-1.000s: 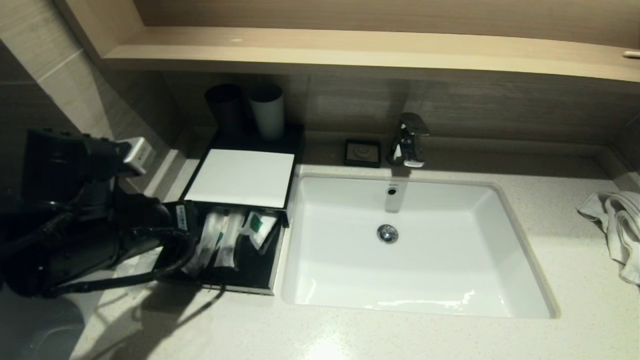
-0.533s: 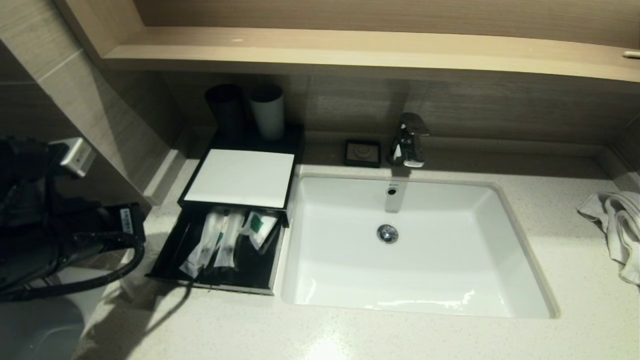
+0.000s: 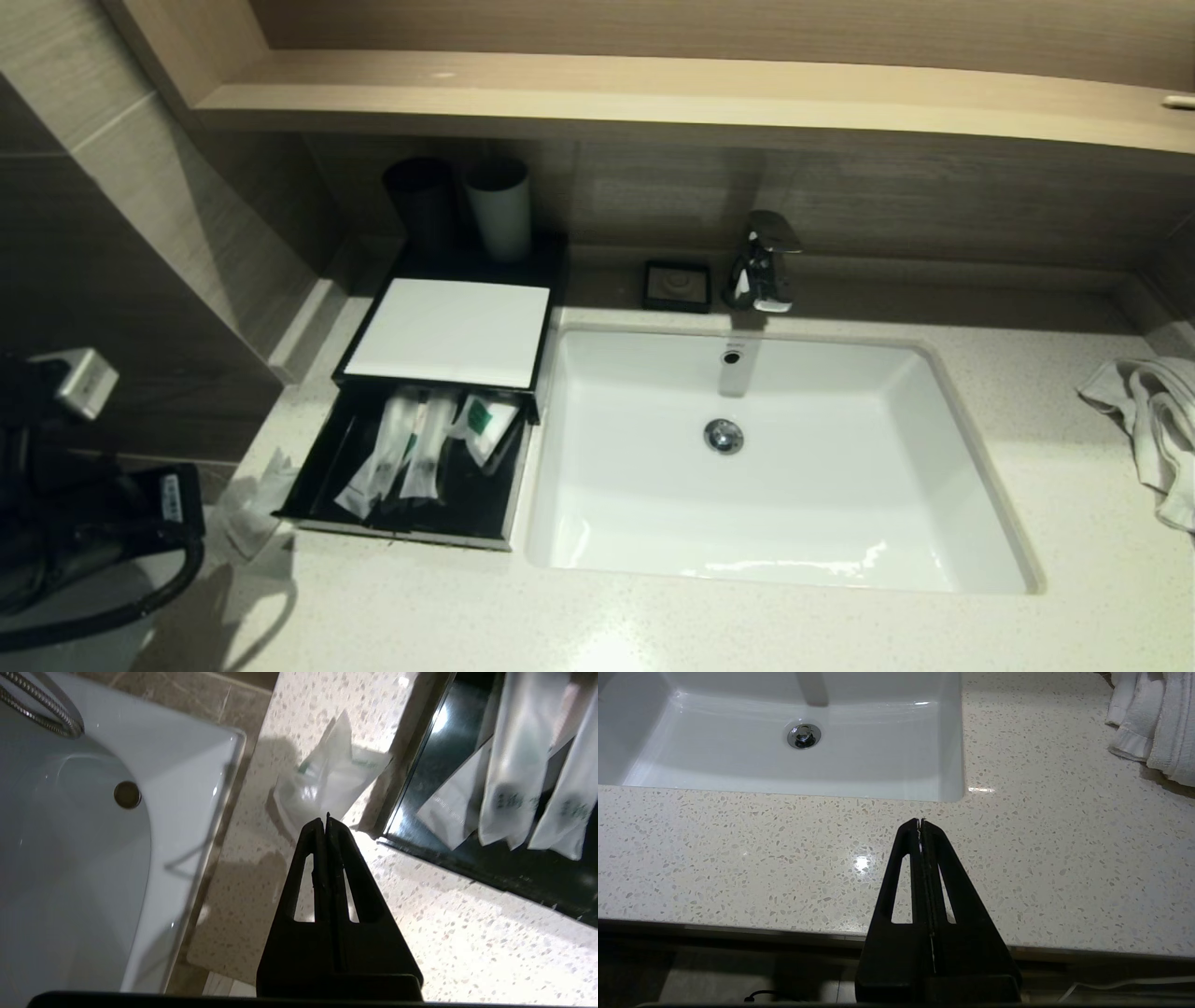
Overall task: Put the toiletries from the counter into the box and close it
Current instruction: Pick up the bathroom toiletry
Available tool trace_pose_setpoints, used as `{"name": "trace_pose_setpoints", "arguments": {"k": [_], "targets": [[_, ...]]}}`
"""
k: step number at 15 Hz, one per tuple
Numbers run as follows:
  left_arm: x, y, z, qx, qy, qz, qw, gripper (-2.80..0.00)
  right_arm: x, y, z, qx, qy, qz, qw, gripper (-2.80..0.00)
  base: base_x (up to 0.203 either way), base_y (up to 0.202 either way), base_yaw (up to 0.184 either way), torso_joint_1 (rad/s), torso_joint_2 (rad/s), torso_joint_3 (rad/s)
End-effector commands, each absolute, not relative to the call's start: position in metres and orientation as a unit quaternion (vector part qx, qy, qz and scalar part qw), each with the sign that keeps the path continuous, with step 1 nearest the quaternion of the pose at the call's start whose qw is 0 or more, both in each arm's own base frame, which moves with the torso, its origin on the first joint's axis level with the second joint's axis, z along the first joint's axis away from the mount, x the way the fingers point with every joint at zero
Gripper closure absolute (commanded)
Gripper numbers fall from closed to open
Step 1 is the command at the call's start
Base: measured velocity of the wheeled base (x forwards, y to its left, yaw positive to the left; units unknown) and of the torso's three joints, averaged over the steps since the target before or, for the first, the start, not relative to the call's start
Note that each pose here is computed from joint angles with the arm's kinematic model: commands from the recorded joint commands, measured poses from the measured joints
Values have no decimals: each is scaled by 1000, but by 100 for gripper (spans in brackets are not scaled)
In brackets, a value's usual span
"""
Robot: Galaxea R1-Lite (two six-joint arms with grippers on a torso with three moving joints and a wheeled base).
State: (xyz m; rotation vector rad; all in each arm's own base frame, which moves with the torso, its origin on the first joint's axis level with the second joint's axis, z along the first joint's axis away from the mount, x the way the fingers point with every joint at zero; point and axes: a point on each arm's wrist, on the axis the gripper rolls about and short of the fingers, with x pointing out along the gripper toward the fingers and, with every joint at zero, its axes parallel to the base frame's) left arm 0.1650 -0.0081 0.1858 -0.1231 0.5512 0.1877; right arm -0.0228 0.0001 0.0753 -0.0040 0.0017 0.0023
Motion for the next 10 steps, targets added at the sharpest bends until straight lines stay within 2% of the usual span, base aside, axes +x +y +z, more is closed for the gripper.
{"name": "trace_pose_setpoints", "arguments": {"k": [1, 9, 10], "targets": [[162, -7, 174, -58, 293, 97, 950, 0, -23, 0, 75, -2, 1, 1, 1000, 0, 0, 0, 0, 0, 0, 0], [158, -7, 156, -31, 328, 92, 940, 0, -23, 0, 75, -2, 1, 2, 1000, 0, 0, 0, 0, 0, 0, 0], [158, -7, 155, -31, 328, 92, 940, -280, -23, 0, 75, -2, 1, 1, 1000, 0, 0, 0, 0, 0, 0, 0]]}}
